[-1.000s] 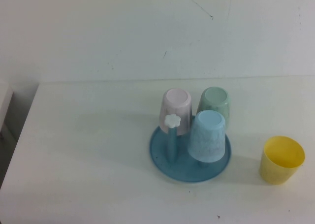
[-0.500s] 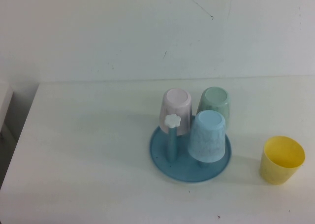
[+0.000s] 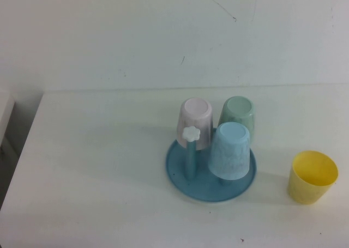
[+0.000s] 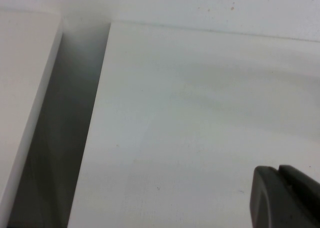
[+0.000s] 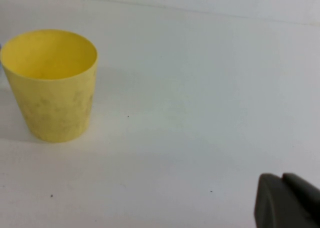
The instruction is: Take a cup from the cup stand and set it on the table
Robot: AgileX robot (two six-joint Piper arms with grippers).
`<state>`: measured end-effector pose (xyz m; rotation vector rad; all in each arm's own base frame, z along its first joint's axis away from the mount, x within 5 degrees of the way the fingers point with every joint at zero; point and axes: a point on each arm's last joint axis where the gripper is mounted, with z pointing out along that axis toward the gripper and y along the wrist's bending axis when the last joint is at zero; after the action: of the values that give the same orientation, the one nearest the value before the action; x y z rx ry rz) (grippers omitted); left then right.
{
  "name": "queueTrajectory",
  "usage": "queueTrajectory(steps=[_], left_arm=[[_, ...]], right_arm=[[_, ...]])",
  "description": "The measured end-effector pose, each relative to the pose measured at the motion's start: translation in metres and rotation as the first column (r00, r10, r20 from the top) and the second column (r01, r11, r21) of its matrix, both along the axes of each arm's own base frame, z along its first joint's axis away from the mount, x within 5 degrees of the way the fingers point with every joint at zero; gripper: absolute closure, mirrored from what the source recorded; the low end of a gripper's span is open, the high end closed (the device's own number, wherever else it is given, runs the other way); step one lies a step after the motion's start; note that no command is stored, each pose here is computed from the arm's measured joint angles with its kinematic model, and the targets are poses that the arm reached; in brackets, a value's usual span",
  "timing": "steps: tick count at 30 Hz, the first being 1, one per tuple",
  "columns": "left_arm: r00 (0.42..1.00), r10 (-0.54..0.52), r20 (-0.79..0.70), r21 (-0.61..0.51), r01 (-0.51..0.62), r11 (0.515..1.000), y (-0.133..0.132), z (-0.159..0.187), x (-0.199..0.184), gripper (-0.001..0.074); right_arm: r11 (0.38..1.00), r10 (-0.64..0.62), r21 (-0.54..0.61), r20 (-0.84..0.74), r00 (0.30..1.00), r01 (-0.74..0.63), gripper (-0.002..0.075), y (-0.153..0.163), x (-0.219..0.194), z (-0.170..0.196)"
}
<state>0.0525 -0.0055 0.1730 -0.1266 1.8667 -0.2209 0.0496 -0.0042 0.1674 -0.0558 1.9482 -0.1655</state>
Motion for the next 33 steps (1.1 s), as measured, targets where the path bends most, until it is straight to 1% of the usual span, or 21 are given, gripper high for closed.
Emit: queueTrajectory(steps=[10, 33], left_arm=[[1.000, 0.000, 0.000, 0.000, 0.000, 1.000, 0.0000, 0.0000, 0.0000, 0.0737], [1.000, 0.000, 0.000, -0.001, 0.000, 1.000, 0.0000, 0.0000, 0.0000, 0.0737]], right_arm=[[0.999, 0.024, 0.044, 0.004, 1.000, -0.025, 0.0729, 0.0021, 0.0001, 0.0000], [0.999, 0.026, 0.044, 0.004, 1.000, -0.026, 0.0729, 0.0022, 0.0002, -0.0005]])
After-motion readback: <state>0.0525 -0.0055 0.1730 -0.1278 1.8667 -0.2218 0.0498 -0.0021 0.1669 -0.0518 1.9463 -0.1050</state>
